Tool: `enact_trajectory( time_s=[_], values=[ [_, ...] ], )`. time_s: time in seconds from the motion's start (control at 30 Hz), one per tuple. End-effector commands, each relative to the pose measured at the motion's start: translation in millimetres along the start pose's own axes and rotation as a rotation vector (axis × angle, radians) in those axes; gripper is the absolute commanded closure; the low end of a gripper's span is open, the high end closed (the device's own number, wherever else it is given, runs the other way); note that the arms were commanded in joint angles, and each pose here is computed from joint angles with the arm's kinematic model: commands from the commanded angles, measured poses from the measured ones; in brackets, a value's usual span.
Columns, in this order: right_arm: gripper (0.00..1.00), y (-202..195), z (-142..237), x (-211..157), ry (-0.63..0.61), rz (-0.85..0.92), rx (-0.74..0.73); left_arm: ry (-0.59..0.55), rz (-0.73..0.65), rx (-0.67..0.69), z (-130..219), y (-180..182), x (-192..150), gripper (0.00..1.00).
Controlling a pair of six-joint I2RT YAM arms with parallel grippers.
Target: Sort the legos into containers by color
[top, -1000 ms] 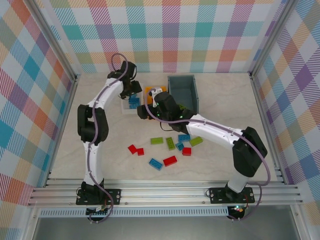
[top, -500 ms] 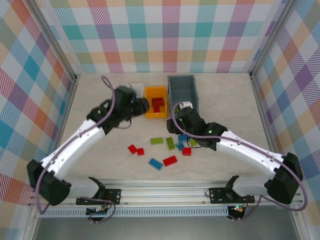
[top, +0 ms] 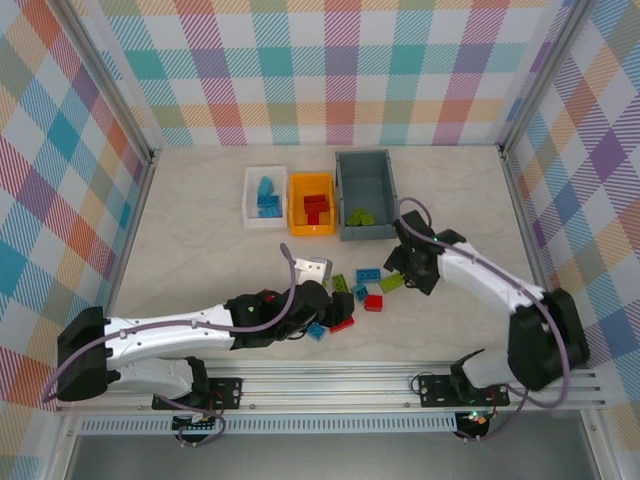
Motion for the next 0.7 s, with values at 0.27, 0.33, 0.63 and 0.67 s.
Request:
enact_trajectory(
  time_s=[0.27, 0.33, 0.63, 0.67],
  values=[
    [0.36, 12, -54, -5, 0.194, -0.380, -0.028, -0.083, -0.035, -0.048, -3, -24, 10, 0.31],
    [0.42, 12, -62, -6, 0.199, -0.399, -0.019, -0.084, -0.039, -0.050, -1, -24, 10, 0.31],
    [0.81, 2, -43, 9, 0.065, -0.348, -0.048, -0.123, -0.038, -0.024, 12, -19, 19, 0.32],
    [0.81, 3, -32, 15, 0.015, -0.308, -0.045, -0.137, -0.034, -0.015, 15, -17, 22, 0.32]
  ],
)
Point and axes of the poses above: each hand's point on the last joint's axis, 136 mm out from that joint toward the fingers, its own z axis back along the fingers, its own y axis along the line the jaws close on, x = y × z, the point moved 5 cm from there along z, back along the fingers, and after that the axes turned 11 degrees about z, right-handed, at the moved point
